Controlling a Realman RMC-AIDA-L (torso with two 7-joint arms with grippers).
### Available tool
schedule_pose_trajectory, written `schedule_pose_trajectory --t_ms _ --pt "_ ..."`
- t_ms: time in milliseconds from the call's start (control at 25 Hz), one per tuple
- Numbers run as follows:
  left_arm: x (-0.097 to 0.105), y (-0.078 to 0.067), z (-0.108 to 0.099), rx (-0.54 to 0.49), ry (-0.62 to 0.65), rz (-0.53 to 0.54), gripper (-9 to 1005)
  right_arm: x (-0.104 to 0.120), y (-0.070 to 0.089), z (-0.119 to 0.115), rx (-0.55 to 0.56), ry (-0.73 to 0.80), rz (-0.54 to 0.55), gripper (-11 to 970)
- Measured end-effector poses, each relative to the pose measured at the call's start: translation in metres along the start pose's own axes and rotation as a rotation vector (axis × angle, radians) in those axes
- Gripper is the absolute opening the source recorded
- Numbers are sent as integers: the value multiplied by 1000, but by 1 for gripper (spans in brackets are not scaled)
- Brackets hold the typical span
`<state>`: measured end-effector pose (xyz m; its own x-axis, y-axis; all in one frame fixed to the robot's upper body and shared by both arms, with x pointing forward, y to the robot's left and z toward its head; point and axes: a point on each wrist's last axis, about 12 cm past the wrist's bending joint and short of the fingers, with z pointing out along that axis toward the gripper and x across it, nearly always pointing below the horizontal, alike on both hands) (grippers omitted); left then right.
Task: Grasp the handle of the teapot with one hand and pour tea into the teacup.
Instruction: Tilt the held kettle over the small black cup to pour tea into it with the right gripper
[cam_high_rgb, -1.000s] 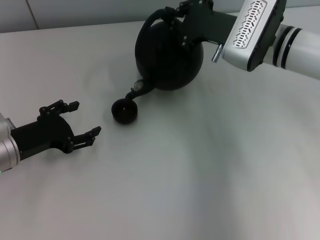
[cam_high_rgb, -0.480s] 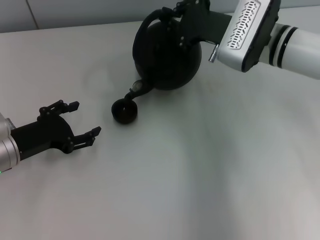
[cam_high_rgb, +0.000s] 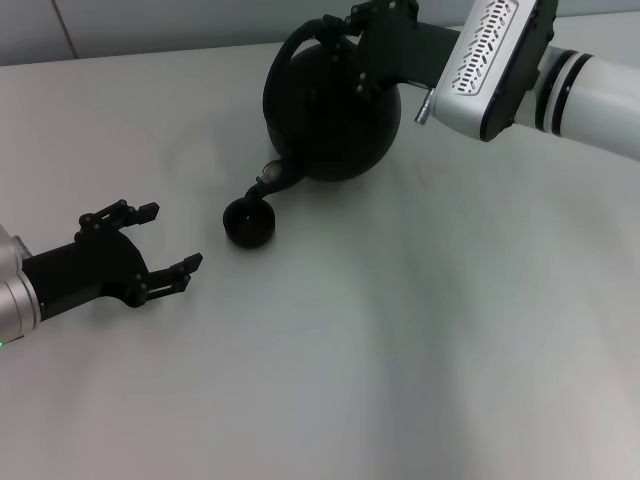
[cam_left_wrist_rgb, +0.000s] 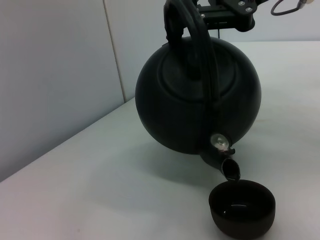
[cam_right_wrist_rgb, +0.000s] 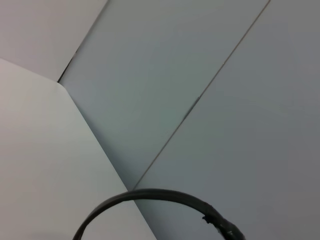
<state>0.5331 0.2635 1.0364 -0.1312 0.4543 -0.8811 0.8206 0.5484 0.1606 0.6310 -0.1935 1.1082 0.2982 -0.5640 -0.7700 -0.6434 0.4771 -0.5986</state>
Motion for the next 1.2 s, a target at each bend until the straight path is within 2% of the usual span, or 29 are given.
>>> schedule_pose_trajectory --t_ms 800,920,960,1200 --pt "2 0 0 1 5 0 843 -3 0 2 -8 -4 -18 72" --pt "1 0 0 0 4 1 842 -1 0 1 -4 0 11 72" --pt "1 1 0 -2 2 0 842 2 0 0 -1 9 60 72" --pt "0 1 0 -5 0 1 841 13 -2 -6 27 34 156 72"
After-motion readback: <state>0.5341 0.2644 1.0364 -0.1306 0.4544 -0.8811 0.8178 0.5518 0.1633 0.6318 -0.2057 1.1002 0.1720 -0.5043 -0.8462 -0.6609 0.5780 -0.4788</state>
